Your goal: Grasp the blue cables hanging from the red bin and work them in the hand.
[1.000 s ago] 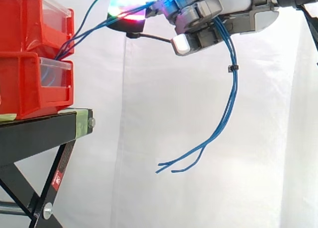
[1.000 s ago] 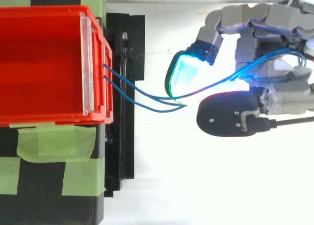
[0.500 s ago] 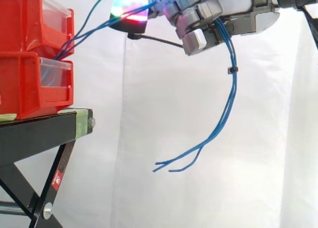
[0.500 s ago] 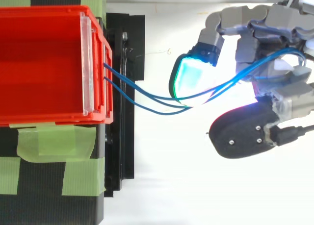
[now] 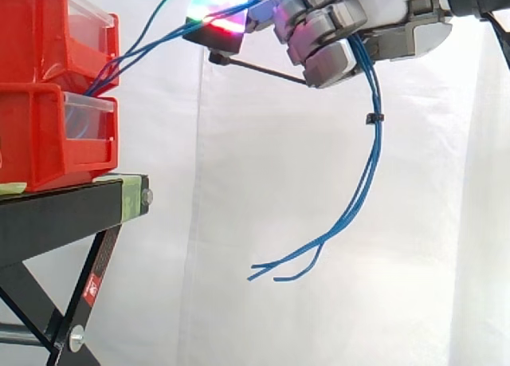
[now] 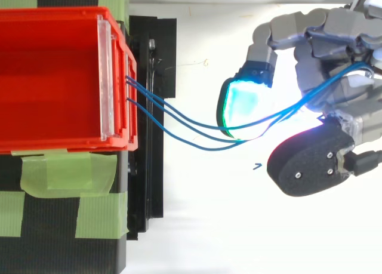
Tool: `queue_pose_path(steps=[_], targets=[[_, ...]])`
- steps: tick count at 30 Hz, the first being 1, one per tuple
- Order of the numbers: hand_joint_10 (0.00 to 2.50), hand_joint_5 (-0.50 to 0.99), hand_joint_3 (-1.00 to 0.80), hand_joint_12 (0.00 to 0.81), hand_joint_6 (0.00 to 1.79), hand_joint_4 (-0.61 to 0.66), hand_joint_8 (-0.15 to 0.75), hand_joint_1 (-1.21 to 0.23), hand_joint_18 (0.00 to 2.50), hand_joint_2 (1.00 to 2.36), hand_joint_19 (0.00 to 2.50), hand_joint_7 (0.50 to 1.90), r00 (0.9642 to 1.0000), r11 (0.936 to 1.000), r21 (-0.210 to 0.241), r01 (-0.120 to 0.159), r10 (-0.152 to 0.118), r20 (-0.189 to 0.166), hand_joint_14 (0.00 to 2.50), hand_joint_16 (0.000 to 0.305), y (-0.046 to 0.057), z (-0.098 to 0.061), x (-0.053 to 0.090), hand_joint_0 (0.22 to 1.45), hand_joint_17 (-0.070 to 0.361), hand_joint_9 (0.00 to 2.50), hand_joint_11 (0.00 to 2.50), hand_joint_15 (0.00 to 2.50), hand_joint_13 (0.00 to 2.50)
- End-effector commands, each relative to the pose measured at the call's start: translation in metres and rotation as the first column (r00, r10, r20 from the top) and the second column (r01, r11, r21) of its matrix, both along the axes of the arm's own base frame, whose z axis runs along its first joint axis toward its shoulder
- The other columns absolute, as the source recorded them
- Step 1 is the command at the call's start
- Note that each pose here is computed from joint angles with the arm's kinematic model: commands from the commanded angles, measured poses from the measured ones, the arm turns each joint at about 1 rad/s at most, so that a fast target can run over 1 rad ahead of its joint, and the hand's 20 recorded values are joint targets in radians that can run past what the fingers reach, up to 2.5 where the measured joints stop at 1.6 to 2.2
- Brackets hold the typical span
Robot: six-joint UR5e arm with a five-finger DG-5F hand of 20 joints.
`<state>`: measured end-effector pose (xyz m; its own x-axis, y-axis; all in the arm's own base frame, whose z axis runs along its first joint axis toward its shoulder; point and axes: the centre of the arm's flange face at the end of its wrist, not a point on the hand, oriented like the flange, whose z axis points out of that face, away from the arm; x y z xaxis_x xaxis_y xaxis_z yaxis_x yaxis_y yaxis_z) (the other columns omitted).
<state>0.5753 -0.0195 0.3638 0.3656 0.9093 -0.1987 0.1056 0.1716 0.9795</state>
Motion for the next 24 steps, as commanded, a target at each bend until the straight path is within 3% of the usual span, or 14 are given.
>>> queue_pose_path(steps=[1,7,12,20,24], targets=[[2.5,0.35,-0.93,0.498,0.58,0.26,0.456,-0.66,1.4,1.0,1.21,1.24,1.0,1.0,0.001,0.0,0.0,0.0,2.5,0.054,0.0003,-0.0006,0.0001,0.75,0.121,0.71,2.5,1.66,0.96],[2.5,0.41,-0.9,0.494,0.58,0.24,0.456,-0.65,1.48,1.0,1.27,1.26,1.0,1.0,0.001,-0.007,0.007,0.0,2.5,0.051,0.0039,0.0,0.0003,0.79,0.114,0.84,2.5,1.68,1.04],[2.5,0.47,-0.73,0.482,0.56,0.21,0.446,-0.65,1.52,1.01,1.33,1.29,1.0,1.0,-0.001,-0.007,0.007,0.002,2.5,0.048,0.0038,0.0009,0.0002,0.86,0.109,0.91,2.5,1.72,1.08],[2.5,0.55,-0.45,0.478,0.44,0.13,0.422,-0.68,1.55,1.02,1.31,1.35,0.9998,1.0,-0.003,0.005,-0.005,0.017,2.5,0.048,0.0042,0.0011,0.0019,0.84,0.109,0.96,2.5,1.76,1.11],[2.5,0.61,-0.27,0.484,0.37,0.13,0.401,-0.7,1.6,1.02,1.12,1.38,0.9995,0.9998,-0.008,0.016,-0.016,0.028,2.5,0.058,0.0037,0.0022,0.0029,0.83,0.13,1.0,2.5,1.7,1.15]])
